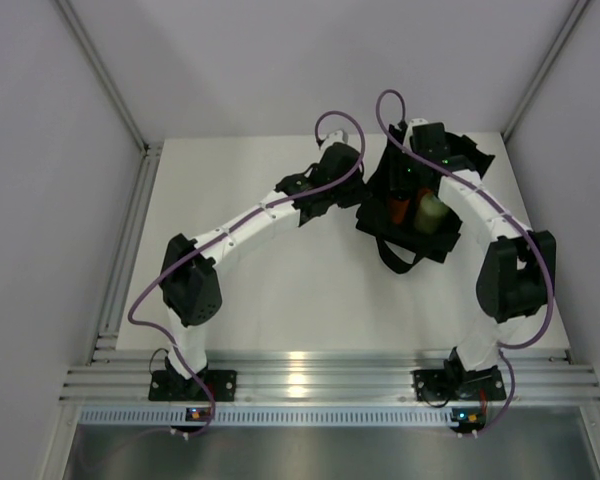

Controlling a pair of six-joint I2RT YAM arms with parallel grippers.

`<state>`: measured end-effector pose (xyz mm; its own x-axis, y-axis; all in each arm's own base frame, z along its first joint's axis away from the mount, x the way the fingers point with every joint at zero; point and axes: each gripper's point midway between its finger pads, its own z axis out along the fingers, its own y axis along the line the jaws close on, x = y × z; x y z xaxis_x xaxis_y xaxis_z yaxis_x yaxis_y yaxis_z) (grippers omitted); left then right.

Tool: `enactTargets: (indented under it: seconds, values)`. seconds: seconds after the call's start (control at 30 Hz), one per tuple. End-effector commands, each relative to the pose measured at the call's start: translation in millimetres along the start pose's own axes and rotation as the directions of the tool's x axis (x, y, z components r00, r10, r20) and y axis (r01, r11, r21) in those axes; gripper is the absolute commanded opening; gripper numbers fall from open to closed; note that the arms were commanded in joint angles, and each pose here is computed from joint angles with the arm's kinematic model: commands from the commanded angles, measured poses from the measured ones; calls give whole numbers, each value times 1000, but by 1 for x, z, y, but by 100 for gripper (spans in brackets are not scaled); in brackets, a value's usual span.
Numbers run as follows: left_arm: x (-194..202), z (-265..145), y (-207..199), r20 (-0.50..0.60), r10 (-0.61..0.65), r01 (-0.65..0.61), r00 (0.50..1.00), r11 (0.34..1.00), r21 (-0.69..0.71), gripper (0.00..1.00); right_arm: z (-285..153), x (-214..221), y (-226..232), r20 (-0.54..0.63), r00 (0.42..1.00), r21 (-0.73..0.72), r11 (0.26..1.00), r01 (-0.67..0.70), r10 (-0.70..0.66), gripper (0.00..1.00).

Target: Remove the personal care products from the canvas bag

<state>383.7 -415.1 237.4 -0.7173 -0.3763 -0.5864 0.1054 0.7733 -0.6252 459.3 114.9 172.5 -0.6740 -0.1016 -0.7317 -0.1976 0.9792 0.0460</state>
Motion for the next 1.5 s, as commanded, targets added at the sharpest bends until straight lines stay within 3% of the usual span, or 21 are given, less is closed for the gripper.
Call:
enactTargets:
  seconds: [0.0,0.2,0.27,0.37,0.77,1.47]
  values:
    - [-7,-3,-13,11,-4,4,1000,1000,31,0,11,-5,14,34,999,-35,999,7,-6,54]
    - [-9,-5,-14,19,7,-7,1000,999,32,0,16,-3,14,31,1000,-36,999,5,-4,42]
    - [-9,-5,-13,18,7,-8,1000,1000,29,0,15,-5,15,35,999,-37,999,-2,3,42]
    - [-8,-4,-12,17,9,-9,1000,1000,28,0,9,-7,14,48,999,-25,1000,-6,8,55]
    - [-7,-3,-12,11,9,-10,1000,999,30,0,-29,-34,5,153,988,19,999,-33,30,60]
    - [-6,-7,-15,1,17,-17,1000,999,47,0,-4,-2,-1,85,996,12,1000,-14,13,48]
